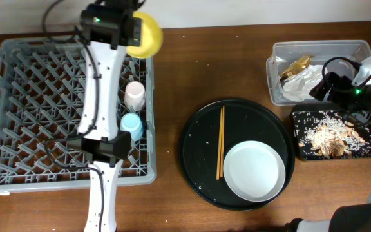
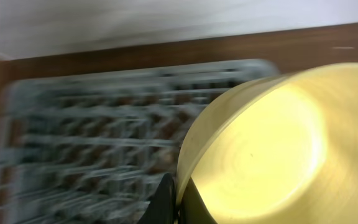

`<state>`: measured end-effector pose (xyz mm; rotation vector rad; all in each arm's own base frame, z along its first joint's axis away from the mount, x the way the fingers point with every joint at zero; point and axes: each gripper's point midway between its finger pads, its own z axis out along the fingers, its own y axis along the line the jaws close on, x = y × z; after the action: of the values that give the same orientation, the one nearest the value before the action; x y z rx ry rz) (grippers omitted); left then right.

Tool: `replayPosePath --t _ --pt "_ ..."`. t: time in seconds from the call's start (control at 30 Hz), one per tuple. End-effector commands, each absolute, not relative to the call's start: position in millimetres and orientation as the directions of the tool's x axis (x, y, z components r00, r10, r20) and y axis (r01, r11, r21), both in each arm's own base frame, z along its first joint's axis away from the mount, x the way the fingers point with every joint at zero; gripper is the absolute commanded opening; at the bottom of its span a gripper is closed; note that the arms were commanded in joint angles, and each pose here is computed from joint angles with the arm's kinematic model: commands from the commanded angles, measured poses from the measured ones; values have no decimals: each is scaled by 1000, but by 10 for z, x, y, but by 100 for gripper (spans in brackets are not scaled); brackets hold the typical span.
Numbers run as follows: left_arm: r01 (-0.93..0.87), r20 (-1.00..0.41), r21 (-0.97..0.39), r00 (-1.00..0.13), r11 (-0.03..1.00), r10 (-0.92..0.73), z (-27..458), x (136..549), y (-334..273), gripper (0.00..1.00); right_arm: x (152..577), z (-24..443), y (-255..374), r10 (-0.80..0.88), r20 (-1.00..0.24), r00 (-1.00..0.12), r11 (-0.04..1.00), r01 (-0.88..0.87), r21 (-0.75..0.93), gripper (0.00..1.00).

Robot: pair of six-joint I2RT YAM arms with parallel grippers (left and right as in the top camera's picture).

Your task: Sort waste into correct bins and load items into the dishwasher rack

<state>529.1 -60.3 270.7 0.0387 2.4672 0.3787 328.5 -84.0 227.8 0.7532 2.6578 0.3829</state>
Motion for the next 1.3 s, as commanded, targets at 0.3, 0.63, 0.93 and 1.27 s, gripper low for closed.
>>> replayPosePath --t 0.3,0.63,0.93,1.27 --pt "-313 -503 694 -855 648 127 2081 5640 383 0 3298 2299 -863 536 -275 -798 831 443 337 99" --pt "-196 -403 744 -894 639 195 1534 5614 38 0 3316 2174 -877 541 -237 -807 826 457 330 99" --pt "-99 -268 878 -912 469 310 1756 5562 16 0 3330 2118 -882 542 -219 -811 824 462 329 99" --pt "150 -59 917 -867 371 495 1748 5471 -602 0 3316 2107 -917 543 -222 -810 827 470 308 98"
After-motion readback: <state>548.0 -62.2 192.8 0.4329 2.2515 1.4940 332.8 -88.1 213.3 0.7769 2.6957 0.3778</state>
